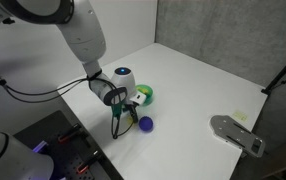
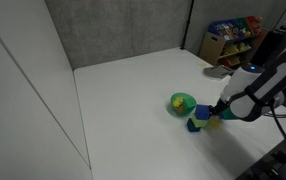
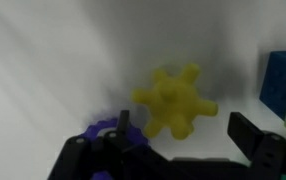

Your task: Pick up the yellow toy from the table and put it in the green bowl

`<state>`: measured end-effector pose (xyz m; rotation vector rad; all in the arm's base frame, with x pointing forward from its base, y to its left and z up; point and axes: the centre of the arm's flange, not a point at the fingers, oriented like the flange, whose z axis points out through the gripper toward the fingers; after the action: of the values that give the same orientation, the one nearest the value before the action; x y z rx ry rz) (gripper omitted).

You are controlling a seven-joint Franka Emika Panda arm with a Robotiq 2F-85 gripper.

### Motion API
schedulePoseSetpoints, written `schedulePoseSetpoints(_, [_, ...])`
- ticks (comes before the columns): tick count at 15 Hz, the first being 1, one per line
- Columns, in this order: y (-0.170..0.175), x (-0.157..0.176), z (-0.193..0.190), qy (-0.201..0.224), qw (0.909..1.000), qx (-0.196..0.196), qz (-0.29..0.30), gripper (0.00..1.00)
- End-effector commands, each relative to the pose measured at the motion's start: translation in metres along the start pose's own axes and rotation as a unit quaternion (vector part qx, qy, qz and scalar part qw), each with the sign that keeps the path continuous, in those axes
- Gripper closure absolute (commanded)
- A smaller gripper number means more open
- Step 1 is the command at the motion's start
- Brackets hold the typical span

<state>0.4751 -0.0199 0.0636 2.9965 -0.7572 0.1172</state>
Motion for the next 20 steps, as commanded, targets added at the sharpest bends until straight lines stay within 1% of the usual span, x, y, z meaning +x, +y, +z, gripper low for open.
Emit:
schedulePoseSetpoints(1, [-0.001,0.005,0.020,-0.001,1.0000,-0.003,-0.001,0.00])
schedulePoseSetpoints(2, [0.000,0.005,0.022,-0.003,1.0000,-0.006,0.001,0.25])
schedulePoseSetpoints(3, [0.001,0.005,0.021,-0.003,1.0000,-0.007,0.001,0.28])
schedulePoseSetpoints(4, [0.002,0.007,0.019,-0.005,1.0000,-0.007,0.003,0.34])
schedulePoseSetpoints(5, [0.003,0.009,0.015,-0.004,1.0000,-0.006,0.004,0.44])
schedulePoseSetpoints(6, [0.004,0.011,0.007,-0.004,1.0000,-0.005,0.005,0.48])
schedulePoseSetpoints(7, [0.004,0.014,0.001,-0.003,1.0000,-0.002,0.005,0.49])
schedulePoseSetpoints(8, [0.005,0.017,-0.005,-0.002,1.0000,-0.002,0.006,0.55])
schedulePoseSetpoints(9, [0.004,0.022,-0.013,0.000,1.0000,0.000,0.006,0.60])
schedulePoseSetpoints(10, [0.003,0.027,-0.022,0.001,1.0000,0.002,0.005,0.69])
schedulePoseSetpoints(11, [0.002,0.031,-0.029,0.003,1.0000,0.002,0.005,0.74])
schedulePoseSetpoints(13, [-0.001,0.043,-0.047,0.002,1.0000,0.002,0.002,0.79])
schedulePoseSetpoints(14, [-0.004,0.050,-0.057,0.001,1.0000,0.001,0.002,0.79])
schedulePoseSetpoints(16, [-0.009,0.063,-0.073,0.003,1.0000,-0.001,0.006,0.84])
schedulePoseSetpoints(20, [-0.026,0.092,-0.096,0.035,0.9994,-0.004,0.002,0.86])
